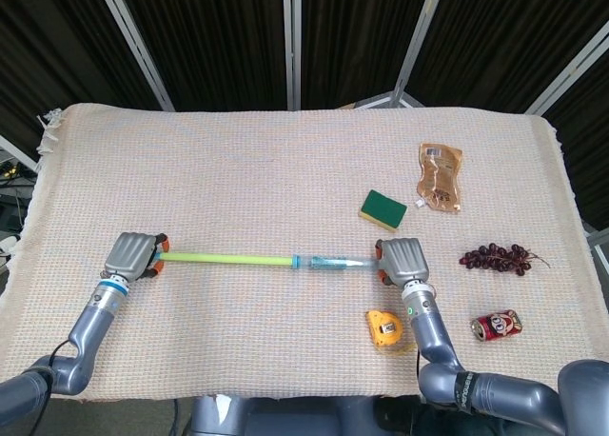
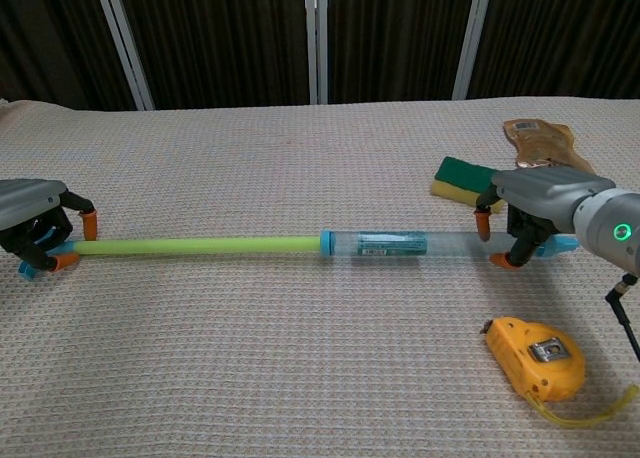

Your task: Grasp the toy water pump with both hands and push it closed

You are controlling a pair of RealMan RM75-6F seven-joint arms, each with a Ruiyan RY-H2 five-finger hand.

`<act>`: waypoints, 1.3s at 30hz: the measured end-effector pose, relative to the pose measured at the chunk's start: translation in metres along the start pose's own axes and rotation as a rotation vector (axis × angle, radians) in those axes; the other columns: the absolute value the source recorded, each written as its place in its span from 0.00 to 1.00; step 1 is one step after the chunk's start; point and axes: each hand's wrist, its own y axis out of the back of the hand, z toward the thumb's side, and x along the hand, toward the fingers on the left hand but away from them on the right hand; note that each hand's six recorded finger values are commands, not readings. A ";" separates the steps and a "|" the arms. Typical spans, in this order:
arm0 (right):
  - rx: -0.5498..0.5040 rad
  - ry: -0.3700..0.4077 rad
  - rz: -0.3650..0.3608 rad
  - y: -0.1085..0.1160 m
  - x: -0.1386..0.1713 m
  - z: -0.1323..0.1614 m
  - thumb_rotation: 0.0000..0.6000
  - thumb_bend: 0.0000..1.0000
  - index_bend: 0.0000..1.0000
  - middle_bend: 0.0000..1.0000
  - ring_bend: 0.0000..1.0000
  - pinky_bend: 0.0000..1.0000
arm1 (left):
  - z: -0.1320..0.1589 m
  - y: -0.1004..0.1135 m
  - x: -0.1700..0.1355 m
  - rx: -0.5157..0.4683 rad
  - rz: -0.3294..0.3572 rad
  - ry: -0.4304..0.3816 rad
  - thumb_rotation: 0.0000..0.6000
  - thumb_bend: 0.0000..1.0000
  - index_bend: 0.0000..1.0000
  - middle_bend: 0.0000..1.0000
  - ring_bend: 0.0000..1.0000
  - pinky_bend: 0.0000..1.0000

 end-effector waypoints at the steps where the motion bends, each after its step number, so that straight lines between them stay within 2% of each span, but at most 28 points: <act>1: 0.001 0.000 0.000 0.000 0.000 0.000 1.00 0.39 0.61 1.00 1.00 1.00 | 0.000 -0.001 0.000 0.000 -0.001 0.001 1.00 0.41 0.47 0.80 0.80 1.00; 8: -0.002 0.001 -0.001 0.001 0.000 0.000 1.00 0.39 0.62 1.00 1.00 1.00 | 0.000 0.000 0.001 -0.019 0.002 0.005 1.00 0.41 0.64 0.80 0.80 1.00; 14: -0.006 0.015 -0.003 0.003 0.001 0.005 1.00 0.39 0.62 1.00 1.00 1.00 | 0.006 0.004 0.002 -0.050 0.013 -0.003 1.00 0.41 0.71 0.81 0.80 1.00; 24: -0.005 0.059 -0.019 0.014 0.004 0.026 1.00 0.39 0.62 1.00 1.00 1.00 | 0.032 0.016 0.006 -0.081 0.031 -0.045 1.00 0.41 0.75 0.82 0.80 1.00; 32: -0.003 0.100 -0.031 0.022 0.005 0.053 1.00 0.39 0.62 1.00 1.00 1.00 | 0.074 0.020 0.012 -0.109 0.035 -0.111 1.00 0.41 0.76 0.82 0.80 1.00; 39: 0.001 0.117 -0.035 0.025 0.006 0.064 1.00 0.39 0.62 1.00 1.00 1.00 | 0.102 0.023 0.016 -0.129 0.036 -0.153 1.00 0.41 0.76 0.82 0.80 1.00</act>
